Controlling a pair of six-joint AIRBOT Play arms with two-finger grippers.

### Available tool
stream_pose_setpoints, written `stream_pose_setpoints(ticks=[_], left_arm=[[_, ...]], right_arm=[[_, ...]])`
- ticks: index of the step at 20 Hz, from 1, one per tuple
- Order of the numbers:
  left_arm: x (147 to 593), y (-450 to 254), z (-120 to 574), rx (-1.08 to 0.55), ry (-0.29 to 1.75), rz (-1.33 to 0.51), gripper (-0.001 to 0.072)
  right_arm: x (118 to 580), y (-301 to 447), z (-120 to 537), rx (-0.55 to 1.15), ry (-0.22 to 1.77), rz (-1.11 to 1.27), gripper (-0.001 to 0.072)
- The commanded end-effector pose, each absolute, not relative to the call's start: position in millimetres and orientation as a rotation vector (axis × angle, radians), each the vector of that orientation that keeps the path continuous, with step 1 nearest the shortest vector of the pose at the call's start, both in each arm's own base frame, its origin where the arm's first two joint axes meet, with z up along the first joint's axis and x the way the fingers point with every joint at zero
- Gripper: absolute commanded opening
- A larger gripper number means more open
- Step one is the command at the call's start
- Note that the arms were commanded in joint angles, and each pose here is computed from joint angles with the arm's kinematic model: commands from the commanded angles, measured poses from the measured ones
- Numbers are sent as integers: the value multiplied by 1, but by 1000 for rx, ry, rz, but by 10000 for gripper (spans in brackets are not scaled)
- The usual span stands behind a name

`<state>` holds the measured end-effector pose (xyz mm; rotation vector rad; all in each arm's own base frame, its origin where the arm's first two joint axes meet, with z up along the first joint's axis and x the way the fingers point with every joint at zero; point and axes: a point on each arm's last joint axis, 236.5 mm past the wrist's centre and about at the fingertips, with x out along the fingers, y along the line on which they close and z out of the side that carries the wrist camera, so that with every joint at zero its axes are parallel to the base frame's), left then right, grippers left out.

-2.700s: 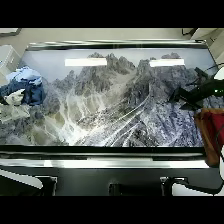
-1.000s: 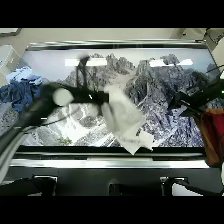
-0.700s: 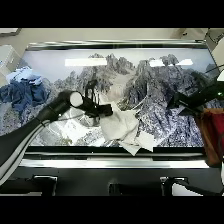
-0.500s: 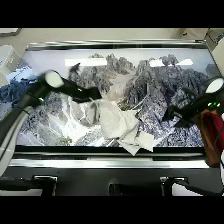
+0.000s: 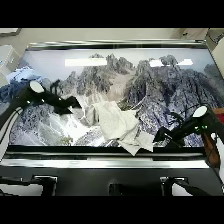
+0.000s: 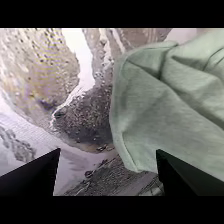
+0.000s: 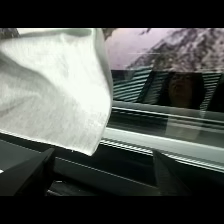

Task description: Fold the clothes and pants, and hang the long-sleeved shirts on hangers.

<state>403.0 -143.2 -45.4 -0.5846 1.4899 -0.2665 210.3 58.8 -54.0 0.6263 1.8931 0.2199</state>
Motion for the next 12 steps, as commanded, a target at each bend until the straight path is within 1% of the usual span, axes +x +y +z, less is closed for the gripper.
stream_pose_setpoints(ticks=[1, 5, 6, 7, 8, 9, 12], left_arm=[[397, -172, -78, -782, 1462, -313, 702], [396, -202, -95, -838, 1477, -344, 701], [397, -208, -99, -834, 1473, -341, 672], [398, -211, -100, -826, 1464, -338, 484], [401, -214, -100, -822, 1450, -338, 170], [401, -216, -98, -817, 1447, -346, 30], [400, -218, -89, -788, 1430, -388, 27]], right_arm=[[198, 68, -56, 658, 1891, 236, 696], [187, 74, -60, 699, 1924, 229, 696], [183, 78, -62, 723, 1933, 230, 696], [181, 82, -65, 744, 1933, 230, 696], [181, 85, -70, 767, 1923, 223, 697], [182, 88, -76, 796, 1899, 210, 697], [198, 97, -95, 892, 1793, 158, 698]])
